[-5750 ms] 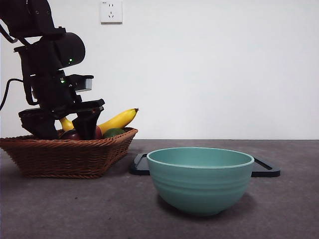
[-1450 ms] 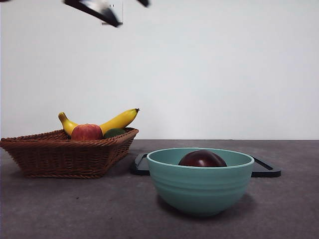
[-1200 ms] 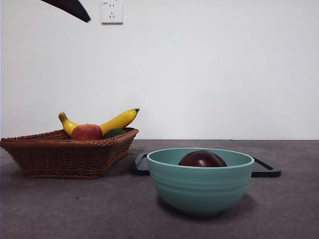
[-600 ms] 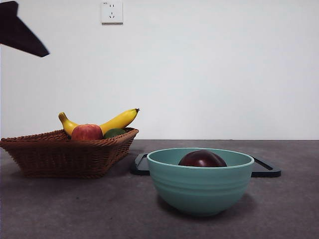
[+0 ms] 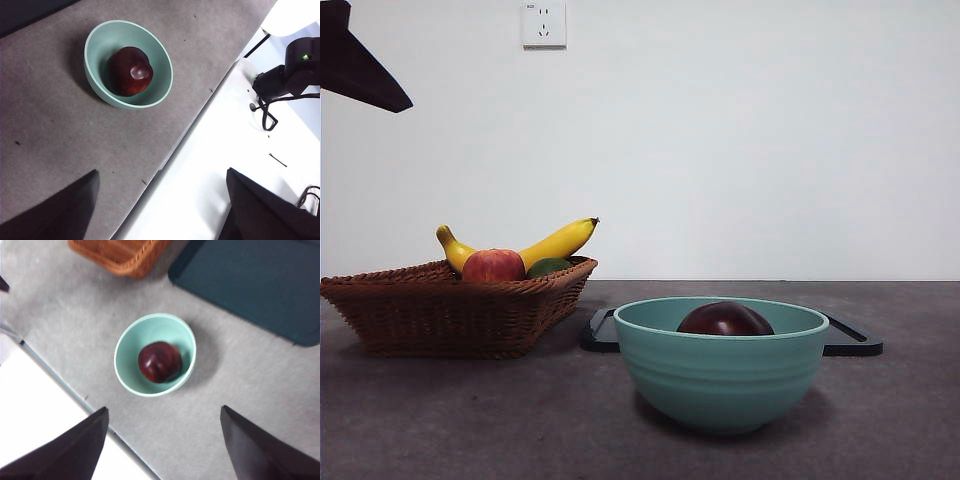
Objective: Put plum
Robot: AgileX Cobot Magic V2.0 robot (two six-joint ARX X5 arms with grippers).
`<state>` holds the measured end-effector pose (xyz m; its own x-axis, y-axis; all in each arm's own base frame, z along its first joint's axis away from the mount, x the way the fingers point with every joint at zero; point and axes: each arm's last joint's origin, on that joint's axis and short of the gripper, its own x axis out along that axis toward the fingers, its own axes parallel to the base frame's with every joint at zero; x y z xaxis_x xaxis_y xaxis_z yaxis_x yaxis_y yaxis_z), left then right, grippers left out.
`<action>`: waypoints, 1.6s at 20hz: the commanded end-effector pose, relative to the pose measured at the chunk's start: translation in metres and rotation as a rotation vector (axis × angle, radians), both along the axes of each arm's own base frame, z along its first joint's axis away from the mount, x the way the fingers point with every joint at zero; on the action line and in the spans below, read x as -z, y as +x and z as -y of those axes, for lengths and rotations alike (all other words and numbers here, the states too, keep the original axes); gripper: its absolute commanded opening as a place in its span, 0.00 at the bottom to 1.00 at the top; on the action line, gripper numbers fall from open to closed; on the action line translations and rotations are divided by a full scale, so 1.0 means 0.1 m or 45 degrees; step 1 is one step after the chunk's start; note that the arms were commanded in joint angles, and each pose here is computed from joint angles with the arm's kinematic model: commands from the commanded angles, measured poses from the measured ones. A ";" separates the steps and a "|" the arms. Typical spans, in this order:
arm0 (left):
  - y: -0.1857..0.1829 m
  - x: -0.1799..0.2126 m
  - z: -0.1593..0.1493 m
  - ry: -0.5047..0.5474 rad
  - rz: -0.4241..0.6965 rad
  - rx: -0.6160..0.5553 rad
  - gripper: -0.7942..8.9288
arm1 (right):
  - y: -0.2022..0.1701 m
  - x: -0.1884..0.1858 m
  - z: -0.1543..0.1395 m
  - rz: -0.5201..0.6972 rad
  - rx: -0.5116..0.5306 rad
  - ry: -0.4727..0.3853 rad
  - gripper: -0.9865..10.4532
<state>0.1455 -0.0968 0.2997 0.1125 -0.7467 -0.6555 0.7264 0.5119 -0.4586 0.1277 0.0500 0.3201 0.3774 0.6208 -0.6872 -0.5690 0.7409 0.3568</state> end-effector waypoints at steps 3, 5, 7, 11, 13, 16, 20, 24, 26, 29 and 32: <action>0.01 -0.02 0.02 -0.009 0.033 0.024 0.50 | 0.20 0.29 -0.13 -0.099 0.020 0.033 0.40; 0.01 -0.02 0.02 -0.009 0.033 0.025 0.50 | 0.30 0.42 -0.21 -0.129 0.025 0.027 0.40; 0.01 -0.02 0.02 -0.009 0.032 0.024 0.50 | 0.40 0.55 -0.30 -0.145 0.030 -0.021 0.40; 0.01 -0.02 0.02 -0.009 0.034 0.025 0.50 | 0.58 0.73 -0.51 -0.162 0.005 -0.092 0.40; 0.01 -0.02 0.02 -0.009 0.034 0.025 0.50 | 0.66 0.82 -0.61 -0.167 0.006 -0.135 0.40; 0.01 -0.02 0.02 -0.009 0.034 0.025 0.50 | 0.75 0.97 -0.74 -0.184 -0.001 -0.199 0.40; 0.01 -0.02 0.02 -0.009 0.034 0.025 0.50 | 0.84 1.15 -0.87 -0.185 0.000 -0.270 0.31; 0.01 -0.02 0.02 -0.009 0.034 0.025 0.50 | 0.92 1.27 -0.94 -0.206 0.010 -0.282 0.28; 0.01 -0.02 0.02 -0.009 0.034 0.025 0.50 | 0.94 1.32 -0.95 -0.212 0.015 -0.303 0.26; 0.01 -0.02 0.02 -0.009 0.034 0.025 0.50 | 0.95 1.33 -0.97 -0.200 0.011 -0.296 0.19; 0.01 -0.02 0.02 -0.009 0.034 0.025 0.50 | 0.95 1.33 -0.98 -0.195 0.010 -0.292 0.14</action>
<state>0.1454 -0.0968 0.2998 0.1131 -0.7471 -0.6550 0.7320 0.5084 -0.4535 0.2221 0.1447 0.1896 0.2706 0.4407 -0.8559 -0.5181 0.8160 0.2563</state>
